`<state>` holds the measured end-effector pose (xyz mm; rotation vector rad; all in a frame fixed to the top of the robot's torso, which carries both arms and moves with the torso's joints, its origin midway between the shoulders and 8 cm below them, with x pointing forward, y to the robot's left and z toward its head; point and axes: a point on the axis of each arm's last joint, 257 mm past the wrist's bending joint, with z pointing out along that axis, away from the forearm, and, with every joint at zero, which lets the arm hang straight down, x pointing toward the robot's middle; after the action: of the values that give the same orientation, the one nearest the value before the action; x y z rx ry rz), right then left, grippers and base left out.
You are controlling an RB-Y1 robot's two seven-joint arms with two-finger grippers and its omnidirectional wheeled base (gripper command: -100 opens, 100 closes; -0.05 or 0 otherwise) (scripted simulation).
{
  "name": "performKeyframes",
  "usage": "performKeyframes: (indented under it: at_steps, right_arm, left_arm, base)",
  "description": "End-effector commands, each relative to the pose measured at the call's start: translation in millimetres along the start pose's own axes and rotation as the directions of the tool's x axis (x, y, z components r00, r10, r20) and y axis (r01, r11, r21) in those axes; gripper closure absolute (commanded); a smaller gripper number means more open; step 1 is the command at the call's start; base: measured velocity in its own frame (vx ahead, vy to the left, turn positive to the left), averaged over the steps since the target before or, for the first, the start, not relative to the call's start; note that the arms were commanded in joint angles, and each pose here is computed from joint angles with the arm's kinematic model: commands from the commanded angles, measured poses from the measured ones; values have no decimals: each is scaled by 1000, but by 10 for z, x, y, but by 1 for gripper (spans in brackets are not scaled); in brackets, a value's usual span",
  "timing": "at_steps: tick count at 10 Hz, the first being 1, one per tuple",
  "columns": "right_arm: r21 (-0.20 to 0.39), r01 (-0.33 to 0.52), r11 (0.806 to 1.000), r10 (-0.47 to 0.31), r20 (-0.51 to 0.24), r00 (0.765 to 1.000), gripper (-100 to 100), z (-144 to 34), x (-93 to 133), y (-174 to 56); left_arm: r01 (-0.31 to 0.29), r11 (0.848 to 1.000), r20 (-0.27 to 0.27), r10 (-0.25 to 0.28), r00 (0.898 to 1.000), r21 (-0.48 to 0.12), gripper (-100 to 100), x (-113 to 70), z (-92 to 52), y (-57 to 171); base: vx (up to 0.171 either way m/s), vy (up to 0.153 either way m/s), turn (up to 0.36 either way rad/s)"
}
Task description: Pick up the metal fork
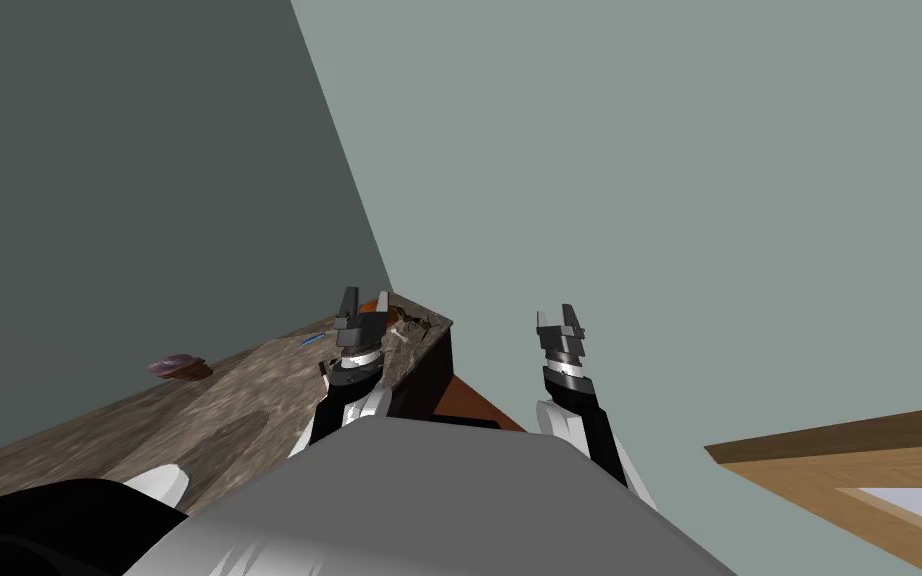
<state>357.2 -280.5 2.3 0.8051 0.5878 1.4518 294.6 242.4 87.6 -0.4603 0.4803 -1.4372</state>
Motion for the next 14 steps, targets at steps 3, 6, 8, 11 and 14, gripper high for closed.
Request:
performKeyframes:
  at_steps: [3,6,8,11,14]
  right_arm:
    - [0,0,1000,0,0,1000,0,0,1,0]
    - [0,0,1000,0,0,1000,0,0,0,0]
    - [0,0,1000,0,0,1000,0,0,0,0]
    - [0,0,1000,0,0,1000,0,0,0,0]
    - [0,0,1000,0,0,1000,0,0,0,0]
  left_arm:
    - [-54,995,-38,51,998,-88,-100,-38,-27,298]
    - [-99,982,-62,90,994,-162,-100,-98,-61,554]
    - [-153,960,-90,135,987,-236,-100,-192,-113,833]
    - [-185,933,-108,159,981,-308,-100,-266,-172,1069]
    - [-249,883,-145,207,967,-397,-100,-427,-270,1415]
  base:
    - [-45,-62,-37]
    - [-29,-39,-43]
    - [-14,-26,-52]
    - [-15,-20,-37]
    - [-11,-21,-48]
